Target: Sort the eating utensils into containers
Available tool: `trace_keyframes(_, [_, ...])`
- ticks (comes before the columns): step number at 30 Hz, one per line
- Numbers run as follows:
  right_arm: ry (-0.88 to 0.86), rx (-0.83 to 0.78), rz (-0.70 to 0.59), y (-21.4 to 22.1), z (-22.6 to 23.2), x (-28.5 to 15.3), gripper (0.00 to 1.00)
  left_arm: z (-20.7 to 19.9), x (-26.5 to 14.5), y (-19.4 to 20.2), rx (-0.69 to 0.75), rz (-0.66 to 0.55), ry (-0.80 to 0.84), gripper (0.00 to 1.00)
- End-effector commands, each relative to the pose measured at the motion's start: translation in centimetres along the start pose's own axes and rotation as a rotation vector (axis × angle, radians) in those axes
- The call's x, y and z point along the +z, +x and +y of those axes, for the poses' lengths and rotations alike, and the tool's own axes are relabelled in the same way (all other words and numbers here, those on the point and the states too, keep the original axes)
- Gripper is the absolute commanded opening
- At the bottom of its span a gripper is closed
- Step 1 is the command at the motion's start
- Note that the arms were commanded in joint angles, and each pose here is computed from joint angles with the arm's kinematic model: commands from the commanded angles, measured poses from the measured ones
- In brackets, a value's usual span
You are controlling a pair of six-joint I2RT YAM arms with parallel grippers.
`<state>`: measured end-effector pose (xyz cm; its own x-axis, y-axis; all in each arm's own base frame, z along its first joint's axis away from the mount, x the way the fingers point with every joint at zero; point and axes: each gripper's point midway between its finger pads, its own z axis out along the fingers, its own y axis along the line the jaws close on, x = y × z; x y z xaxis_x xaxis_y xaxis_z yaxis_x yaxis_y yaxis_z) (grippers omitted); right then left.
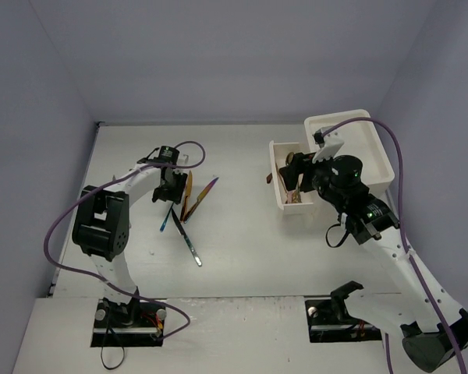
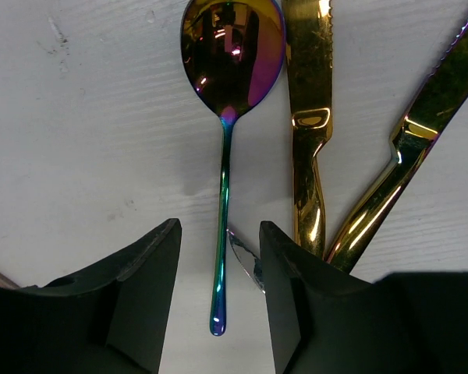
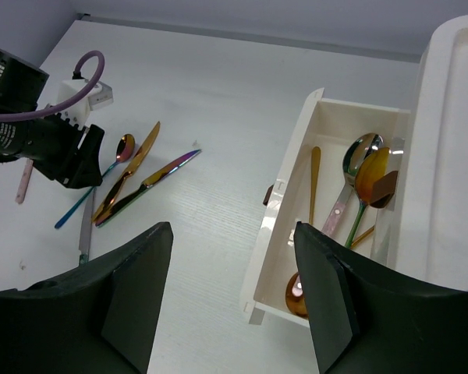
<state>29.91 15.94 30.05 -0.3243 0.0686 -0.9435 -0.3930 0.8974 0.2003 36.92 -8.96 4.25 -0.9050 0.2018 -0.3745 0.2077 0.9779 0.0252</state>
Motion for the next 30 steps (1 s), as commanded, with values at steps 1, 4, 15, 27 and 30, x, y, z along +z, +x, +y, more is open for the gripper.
trace_keyframes(1, [-0.046,0.006,-0.020,-0.5,1.0,0.4,0.61,0.0,-1.5,-3.1,0.016,-0.080,0.014,0.41])
trace_keyframes(4, [-0.051,0.010,-0.014,-0.4,1.1,0.5,0.61,0.1,-0.4,-2.9,0.015,-0.057,0.005,0.40])
trace_keyframes(15, [-0.053,0.012,-0.021,-0.5,1.2,0.3,0.62,0.6,2.3,-1.8,0.012,0.018,-0.021,0.21])
trace_keyframes(27, [-0.079,0.037,0.007,0.2,2.1,0.8,0.62,5.3,-1.1,-3.4,-0.172,-0.075,-0.031,0.00])
trace_keyframes(30, [-0.089,0.040,0.008,0.3,3.4,1.1,0.63,5.2,-5.5,-5.9,-0.239,-0.217,-0.004,0.00])
